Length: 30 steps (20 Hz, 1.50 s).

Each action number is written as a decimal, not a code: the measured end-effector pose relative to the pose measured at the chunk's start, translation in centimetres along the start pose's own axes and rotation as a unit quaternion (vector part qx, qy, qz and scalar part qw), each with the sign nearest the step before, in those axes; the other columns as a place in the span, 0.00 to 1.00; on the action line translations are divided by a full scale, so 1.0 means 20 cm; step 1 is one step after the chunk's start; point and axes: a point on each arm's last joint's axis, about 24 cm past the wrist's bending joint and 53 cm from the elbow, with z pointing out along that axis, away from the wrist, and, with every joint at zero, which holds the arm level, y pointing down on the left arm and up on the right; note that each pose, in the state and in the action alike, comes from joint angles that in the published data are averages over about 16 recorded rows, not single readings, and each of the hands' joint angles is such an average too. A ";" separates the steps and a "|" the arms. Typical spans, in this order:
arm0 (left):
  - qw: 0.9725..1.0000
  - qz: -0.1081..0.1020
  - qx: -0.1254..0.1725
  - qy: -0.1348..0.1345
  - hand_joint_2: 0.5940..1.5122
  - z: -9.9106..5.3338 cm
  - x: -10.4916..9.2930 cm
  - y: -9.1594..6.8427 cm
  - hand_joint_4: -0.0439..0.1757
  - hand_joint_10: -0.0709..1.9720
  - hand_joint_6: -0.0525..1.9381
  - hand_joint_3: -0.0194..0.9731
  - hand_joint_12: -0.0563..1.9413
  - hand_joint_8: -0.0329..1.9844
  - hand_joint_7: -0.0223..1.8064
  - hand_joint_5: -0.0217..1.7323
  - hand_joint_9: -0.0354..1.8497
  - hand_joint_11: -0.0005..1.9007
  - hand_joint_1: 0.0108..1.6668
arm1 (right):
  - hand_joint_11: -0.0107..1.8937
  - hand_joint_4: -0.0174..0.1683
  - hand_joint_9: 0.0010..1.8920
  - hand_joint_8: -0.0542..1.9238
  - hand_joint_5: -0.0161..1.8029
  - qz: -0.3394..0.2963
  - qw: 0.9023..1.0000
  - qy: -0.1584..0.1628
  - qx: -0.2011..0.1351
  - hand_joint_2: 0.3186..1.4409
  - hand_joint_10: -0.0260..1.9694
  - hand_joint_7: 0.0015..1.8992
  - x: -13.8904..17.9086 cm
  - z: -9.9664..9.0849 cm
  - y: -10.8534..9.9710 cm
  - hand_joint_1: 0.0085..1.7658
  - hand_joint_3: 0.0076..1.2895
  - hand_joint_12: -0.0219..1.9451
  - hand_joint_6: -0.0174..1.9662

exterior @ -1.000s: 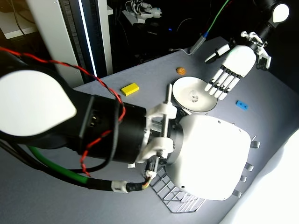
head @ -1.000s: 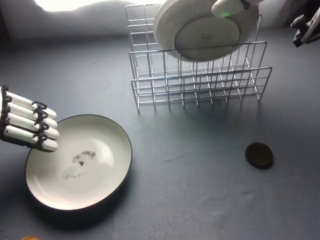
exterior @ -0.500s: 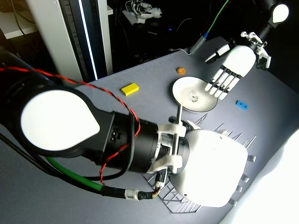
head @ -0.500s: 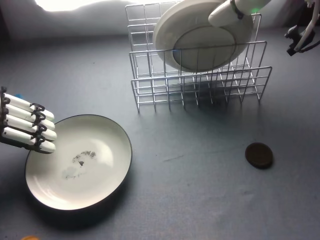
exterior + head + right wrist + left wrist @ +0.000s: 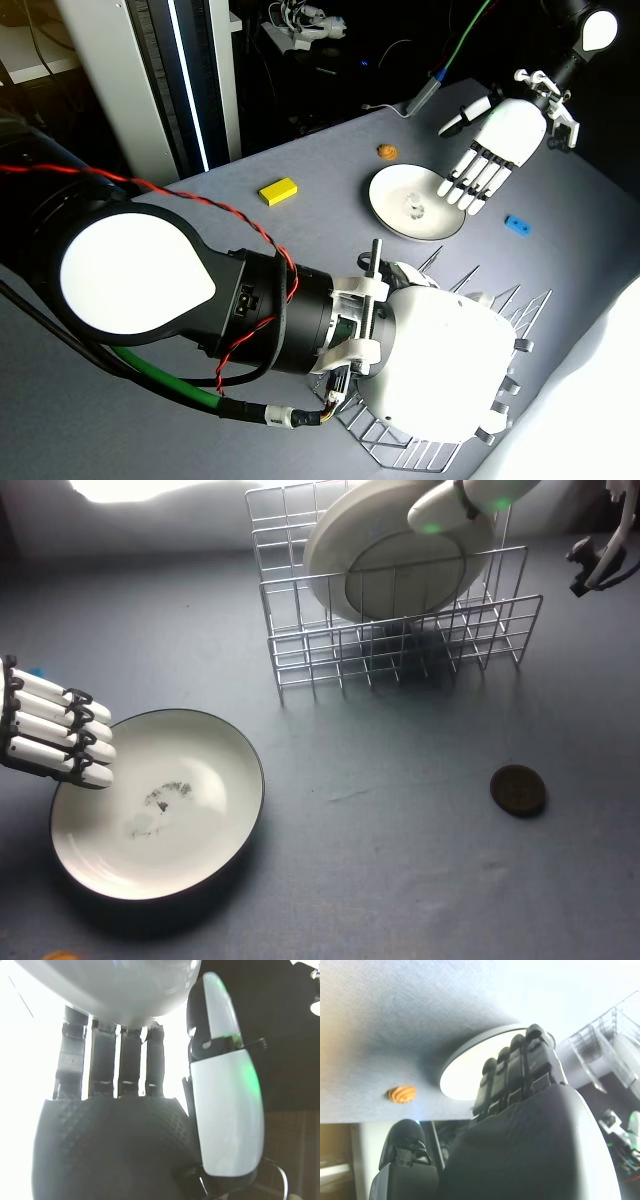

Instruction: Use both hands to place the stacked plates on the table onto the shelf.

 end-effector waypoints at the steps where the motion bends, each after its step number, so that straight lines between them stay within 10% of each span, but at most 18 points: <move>1: 1.000 0.000 0.000 0.000 0.62 0.00 0.00 0.00 0.21 0.04 0.04 0.02 0.02 0.01 0.02 0.02 0.03 0.01 0.01 | 0.20 0.07 0.45 0.04 0.42 0.000 1.000 -0.001 -0.003 0.65 0.02 0.44 0.00 0.00 0.01 0.61 0.00 0.70 0.14; 20: 1.000 -0.010 -0.005 0.014 0.63 0.01 0.07 0.02 0.22 0.03 0.04 0.02 0.03 0.01 0.02 0.02 0.01 0.01 0.01 | 0.11 0.08 0.37 0.03 0.35 -0.148 0.982 0.014 -0.119 0.66 0.02 0.36 0.15 -0.08 0.53 0.53 0.00 0.71 0.03; 30: 0.999 -0.038 -0.006 0.028 0.60 0.04 0.14 0.03 0.21 0.02 0.03 0.02 0.03 0.01 0.02 0.02 0.01 0.01 0.01 | 0.04 0.08 0.15 0.03 0.15 -0.234 0.961 0.040 -0.141 0.63 0.02 0.15 0.54 -0.10 0.62 0.52 0.00 0.36 0.03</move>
